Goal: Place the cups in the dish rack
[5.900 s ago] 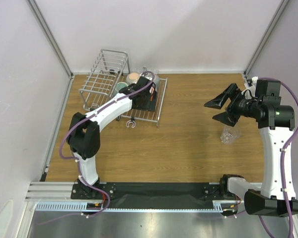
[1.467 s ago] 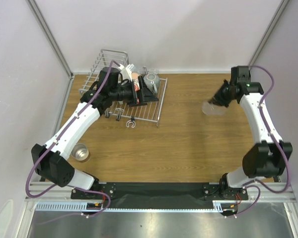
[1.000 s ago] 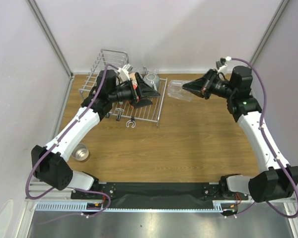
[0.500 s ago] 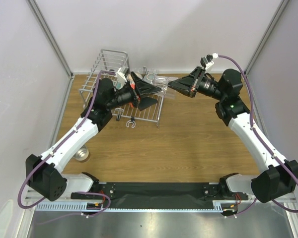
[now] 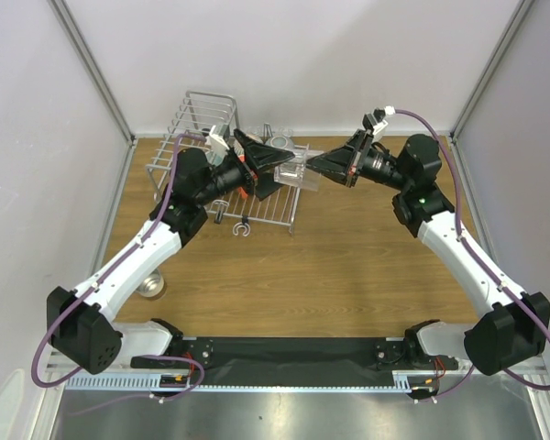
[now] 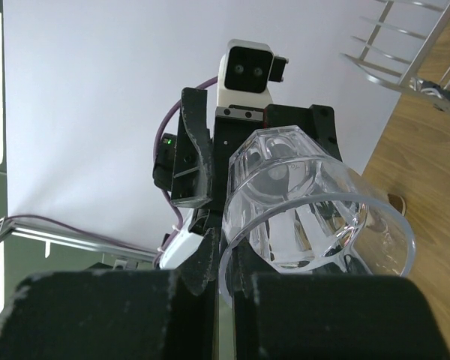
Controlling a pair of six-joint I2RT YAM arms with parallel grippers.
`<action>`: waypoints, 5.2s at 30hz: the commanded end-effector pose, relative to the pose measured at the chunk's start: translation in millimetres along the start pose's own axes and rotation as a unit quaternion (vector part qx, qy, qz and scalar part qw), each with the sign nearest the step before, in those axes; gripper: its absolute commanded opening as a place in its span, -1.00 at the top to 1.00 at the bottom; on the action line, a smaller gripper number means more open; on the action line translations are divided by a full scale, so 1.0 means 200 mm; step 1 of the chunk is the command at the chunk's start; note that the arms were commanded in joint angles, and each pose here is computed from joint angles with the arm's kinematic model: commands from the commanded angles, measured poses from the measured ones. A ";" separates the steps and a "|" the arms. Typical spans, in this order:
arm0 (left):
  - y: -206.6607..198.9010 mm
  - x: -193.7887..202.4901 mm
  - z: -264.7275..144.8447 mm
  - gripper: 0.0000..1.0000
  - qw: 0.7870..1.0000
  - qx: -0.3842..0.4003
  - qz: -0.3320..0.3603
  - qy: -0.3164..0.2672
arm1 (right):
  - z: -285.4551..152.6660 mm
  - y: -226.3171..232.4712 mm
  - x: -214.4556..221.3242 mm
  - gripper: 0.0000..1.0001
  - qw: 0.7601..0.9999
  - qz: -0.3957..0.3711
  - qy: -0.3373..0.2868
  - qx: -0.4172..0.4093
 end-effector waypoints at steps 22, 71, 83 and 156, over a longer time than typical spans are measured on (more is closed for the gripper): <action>-0.04 0.00 0.03 1.00 0.999 0.026 0.031 -0.005 | 0.01 -0.03 0.03 0.78 0.999 0.000 0.042 0.002; 1.03 -0.19 0.37 0.99 0.754 -0.412 0.496 0.124 | -0.79 -0.01 0.06 -0.49 0.921 -0.005 -0.228 0.315; 1.10 -0.24 0.47 0.78 0.740 -0.426 0.502 0.134 | -0.80 -0.04 0.05 -0.49 0.918 0.003 -0.229 0.325; 0.73 0.05 -1.06 -0.64 0.673 -0.709 0.204 0.049 | -0.47 -0.19 0.09 -0.36 0.951 -0.026 -0.111 0.286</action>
Point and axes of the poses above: each gripper's point midway between its finger pads, its own z axis out along the fingers, its own y axis along the line the jaws close on, x = y × z, the point moved 8 cm from there along -z, back along the fingers, and after that the axes turned 15 degrees about z, right-handed, at the moved point
